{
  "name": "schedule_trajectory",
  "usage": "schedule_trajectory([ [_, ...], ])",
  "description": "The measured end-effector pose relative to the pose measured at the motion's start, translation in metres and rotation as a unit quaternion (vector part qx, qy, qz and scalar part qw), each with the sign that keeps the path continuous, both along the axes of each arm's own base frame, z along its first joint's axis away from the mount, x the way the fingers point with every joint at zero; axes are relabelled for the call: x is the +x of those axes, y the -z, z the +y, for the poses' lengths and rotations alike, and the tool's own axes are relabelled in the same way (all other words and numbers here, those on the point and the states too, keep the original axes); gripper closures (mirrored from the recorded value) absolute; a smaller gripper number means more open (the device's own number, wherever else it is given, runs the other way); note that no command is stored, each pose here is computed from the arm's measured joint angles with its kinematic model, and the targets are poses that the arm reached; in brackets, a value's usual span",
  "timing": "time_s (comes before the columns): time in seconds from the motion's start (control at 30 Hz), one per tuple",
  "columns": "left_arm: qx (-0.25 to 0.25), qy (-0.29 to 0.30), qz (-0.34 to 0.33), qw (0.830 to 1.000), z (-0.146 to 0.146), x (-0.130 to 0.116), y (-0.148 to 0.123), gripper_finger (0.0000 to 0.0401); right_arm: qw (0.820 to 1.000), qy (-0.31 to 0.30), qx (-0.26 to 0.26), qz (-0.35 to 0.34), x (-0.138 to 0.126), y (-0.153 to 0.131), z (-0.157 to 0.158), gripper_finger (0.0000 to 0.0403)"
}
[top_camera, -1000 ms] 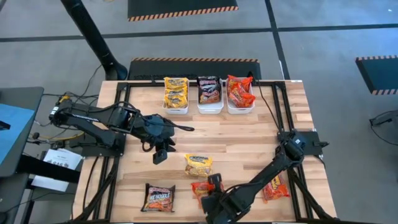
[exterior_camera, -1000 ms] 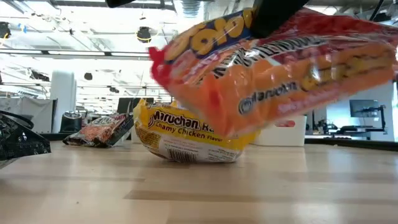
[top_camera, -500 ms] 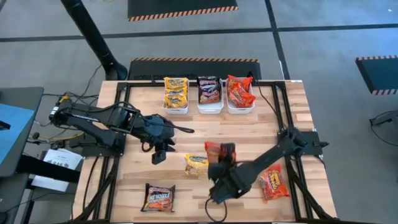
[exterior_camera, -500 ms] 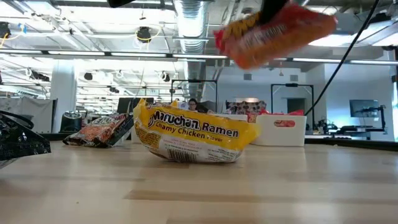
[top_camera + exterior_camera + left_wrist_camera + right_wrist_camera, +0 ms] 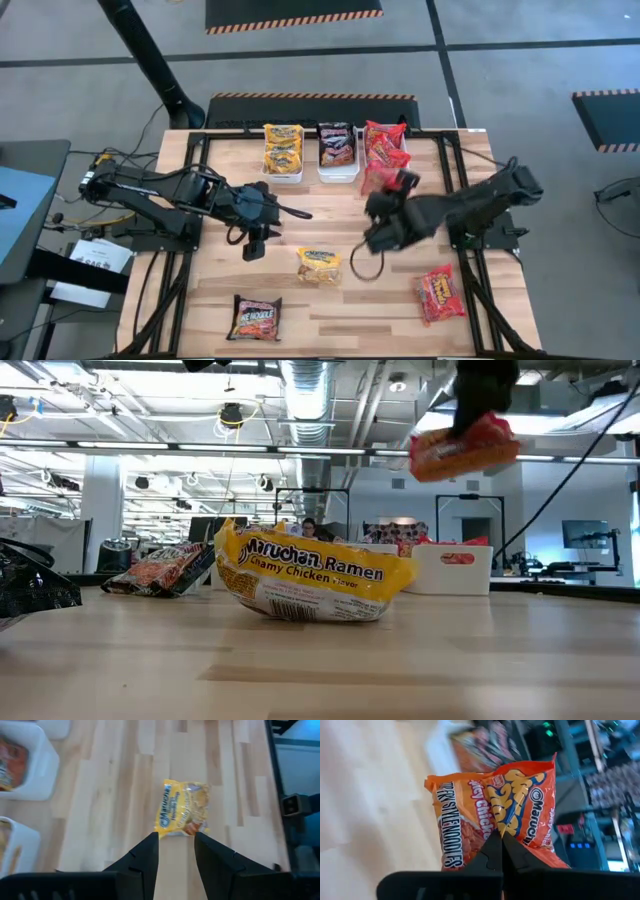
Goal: Sort Maruchan noodles
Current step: Put the orange noodle pack into the right white bin
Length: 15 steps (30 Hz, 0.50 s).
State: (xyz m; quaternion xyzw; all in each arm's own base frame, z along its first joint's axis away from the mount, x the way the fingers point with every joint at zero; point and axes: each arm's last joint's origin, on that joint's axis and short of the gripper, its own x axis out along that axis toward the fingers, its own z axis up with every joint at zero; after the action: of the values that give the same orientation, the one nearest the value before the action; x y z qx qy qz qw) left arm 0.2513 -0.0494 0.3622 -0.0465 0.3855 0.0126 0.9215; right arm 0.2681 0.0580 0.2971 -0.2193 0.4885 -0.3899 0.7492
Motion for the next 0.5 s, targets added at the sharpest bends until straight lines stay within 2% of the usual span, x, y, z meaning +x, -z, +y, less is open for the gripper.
schedule_trajectory([
  [0.23, 0.028, 0.02, -0.001, 0.999, 0.0, 0.0, 0.0, 0.0289, 0.997, 0.069, -0.016, -0.003, -0.022, 0.018, -0.062, 0.0399],
  [0.5, 0.028, 0.019, -0.002, 0.999, 0.0, 0.0, 0.0, 0.0289, 0.996, 0.073, -0.027, 0.032, -0.021, 0.036, -0.104, 0.0398],
])
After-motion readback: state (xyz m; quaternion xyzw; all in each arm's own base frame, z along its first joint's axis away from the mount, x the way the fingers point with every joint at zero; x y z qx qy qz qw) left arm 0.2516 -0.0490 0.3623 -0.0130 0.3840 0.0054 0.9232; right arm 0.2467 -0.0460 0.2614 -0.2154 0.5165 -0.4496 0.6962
